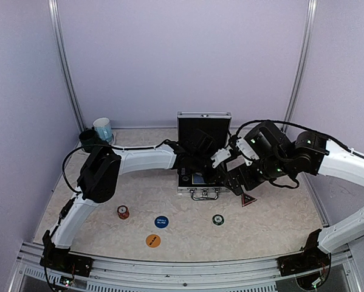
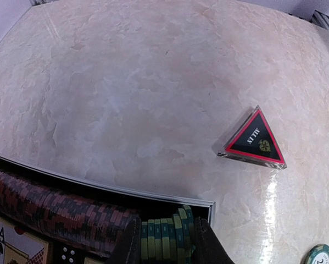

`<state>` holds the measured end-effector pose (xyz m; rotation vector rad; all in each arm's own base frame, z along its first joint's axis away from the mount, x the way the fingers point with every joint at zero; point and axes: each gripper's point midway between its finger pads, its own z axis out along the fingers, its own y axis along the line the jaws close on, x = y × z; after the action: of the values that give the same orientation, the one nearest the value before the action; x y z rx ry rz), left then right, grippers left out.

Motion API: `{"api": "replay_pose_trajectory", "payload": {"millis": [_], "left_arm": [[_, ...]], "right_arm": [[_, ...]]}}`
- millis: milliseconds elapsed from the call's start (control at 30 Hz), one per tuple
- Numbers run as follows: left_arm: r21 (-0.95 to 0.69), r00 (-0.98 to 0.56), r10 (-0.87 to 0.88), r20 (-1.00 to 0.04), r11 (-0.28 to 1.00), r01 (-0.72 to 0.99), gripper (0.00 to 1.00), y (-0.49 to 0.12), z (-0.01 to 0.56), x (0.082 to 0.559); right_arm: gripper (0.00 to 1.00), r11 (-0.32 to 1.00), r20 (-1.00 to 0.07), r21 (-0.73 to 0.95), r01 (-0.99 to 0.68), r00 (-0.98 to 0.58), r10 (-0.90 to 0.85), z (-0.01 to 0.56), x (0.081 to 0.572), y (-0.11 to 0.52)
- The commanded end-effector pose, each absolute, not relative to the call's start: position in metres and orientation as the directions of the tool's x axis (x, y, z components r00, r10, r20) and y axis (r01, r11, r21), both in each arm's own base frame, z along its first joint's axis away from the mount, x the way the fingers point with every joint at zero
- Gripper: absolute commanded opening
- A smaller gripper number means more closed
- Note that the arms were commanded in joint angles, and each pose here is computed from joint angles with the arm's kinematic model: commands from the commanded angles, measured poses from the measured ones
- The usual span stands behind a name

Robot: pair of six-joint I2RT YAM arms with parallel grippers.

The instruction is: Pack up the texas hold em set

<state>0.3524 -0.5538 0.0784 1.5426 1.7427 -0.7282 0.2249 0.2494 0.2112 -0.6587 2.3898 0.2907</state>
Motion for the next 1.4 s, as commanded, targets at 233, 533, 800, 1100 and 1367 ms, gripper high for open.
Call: {"api": "replay_pose_trajectory", "payload": {"millis": [233, 533, 800, 1100, 1367], "left_arm": [[0.105, -0.015, 0.629, -0.777, 0.153, 0.983, 0.05, -0.555, 0.072, 0.362], [0.101, -0.023, 0.623, -0.782, 0.163, 0.982, 0.49, -0.555, 0.073, 0.363], [0.115, -0.032, 0.592, -0.806, 0.209, 0.971, 0.68, -0.555, 0.093, 0.370], [0.054, -0.088, 0.553, -0.829, 0.236, 0.970, 0.70, -0.538, 0.111, 0.376], [-0.013, -0.107, 0.558, -0.823, 0.170, 0.985, 0.71, -0.535, 0.102, 0.361]], "right_arm": [[0.96, 0.854, -0.631, 0.050, -0.519, -0.679, -0.376, 0.213, 0.224, 0.245], [0.96, 0.850, -0.630, 0.055, -0.524, -0.679, -0.377, 0.212, 0.224, 0.247], [0.96, 0.850, -0.631, 0.056, -0.523, -0.678, -0.376, 0.212, 0.224, 0.247], [0.96, 0.848, -0.627, 0.056, -0.527, -0.679, -0.381, 0.208, 0.224, 0.248], [0.96, 0.846, -0.622, 0.057, -0.530, -0.682, -0.386, 0.204, 0.224, 0.250]]}}
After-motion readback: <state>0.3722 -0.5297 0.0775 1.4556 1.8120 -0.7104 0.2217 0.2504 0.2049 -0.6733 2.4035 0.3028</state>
